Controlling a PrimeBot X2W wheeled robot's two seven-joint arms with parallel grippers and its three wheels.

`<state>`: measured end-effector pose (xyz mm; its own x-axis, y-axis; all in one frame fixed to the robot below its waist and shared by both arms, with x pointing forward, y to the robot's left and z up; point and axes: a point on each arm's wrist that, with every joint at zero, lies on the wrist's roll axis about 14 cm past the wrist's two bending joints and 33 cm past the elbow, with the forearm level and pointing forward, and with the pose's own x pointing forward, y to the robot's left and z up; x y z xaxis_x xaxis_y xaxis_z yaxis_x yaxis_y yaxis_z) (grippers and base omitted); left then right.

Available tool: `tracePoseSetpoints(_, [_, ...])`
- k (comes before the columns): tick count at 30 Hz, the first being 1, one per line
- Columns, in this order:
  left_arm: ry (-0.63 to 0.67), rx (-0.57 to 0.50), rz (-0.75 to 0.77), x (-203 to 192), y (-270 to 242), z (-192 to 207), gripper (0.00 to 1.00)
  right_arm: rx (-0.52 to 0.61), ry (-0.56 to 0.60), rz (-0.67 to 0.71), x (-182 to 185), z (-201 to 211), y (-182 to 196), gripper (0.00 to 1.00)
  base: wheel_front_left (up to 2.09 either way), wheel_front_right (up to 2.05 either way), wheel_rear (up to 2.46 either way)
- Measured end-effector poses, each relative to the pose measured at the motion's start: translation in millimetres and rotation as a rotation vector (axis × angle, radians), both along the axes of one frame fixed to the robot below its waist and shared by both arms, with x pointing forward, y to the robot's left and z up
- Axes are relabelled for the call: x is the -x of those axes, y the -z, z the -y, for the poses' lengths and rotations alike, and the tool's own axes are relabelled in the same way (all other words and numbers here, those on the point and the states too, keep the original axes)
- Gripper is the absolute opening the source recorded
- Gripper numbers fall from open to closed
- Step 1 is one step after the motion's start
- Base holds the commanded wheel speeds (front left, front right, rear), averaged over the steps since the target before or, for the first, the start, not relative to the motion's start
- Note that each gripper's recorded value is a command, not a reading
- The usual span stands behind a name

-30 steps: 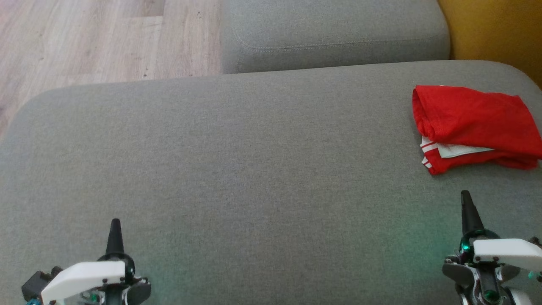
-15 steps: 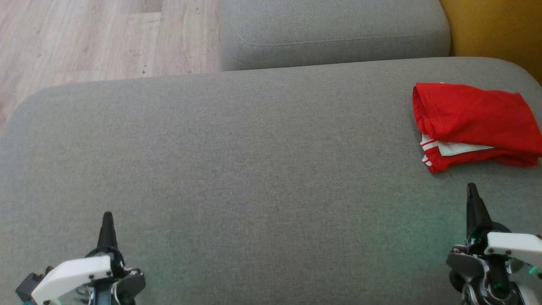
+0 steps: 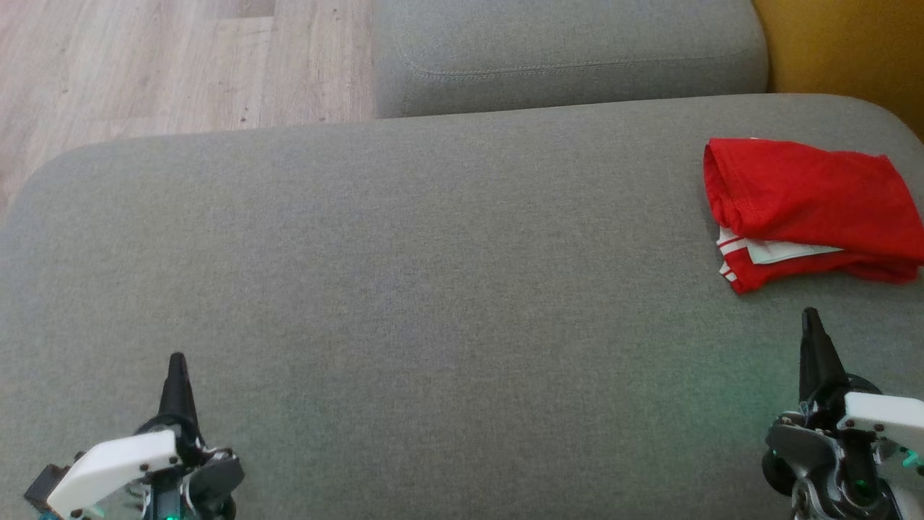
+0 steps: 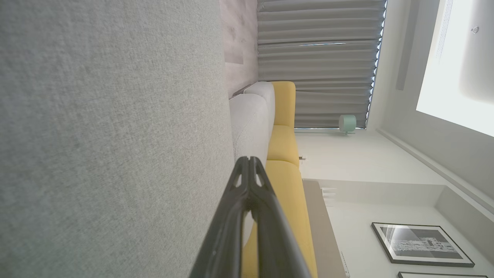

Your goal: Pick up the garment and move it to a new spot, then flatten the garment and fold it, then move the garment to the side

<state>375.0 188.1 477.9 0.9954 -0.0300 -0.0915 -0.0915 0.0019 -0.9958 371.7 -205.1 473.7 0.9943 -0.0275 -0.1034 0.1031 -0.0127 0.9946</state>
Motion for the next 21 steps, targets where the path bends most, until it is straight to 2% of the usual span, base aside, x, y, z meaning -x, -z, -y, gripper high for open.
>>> tracePoseSetpoints(21, [-0.001, 0.001, 0.0, 0.0, 0.0, -0.1, 0.0, 0.0, 0.002, 0.0, 0.1, 1.2, 0.0, 0.0, 0.0, 0.0, 0.0])
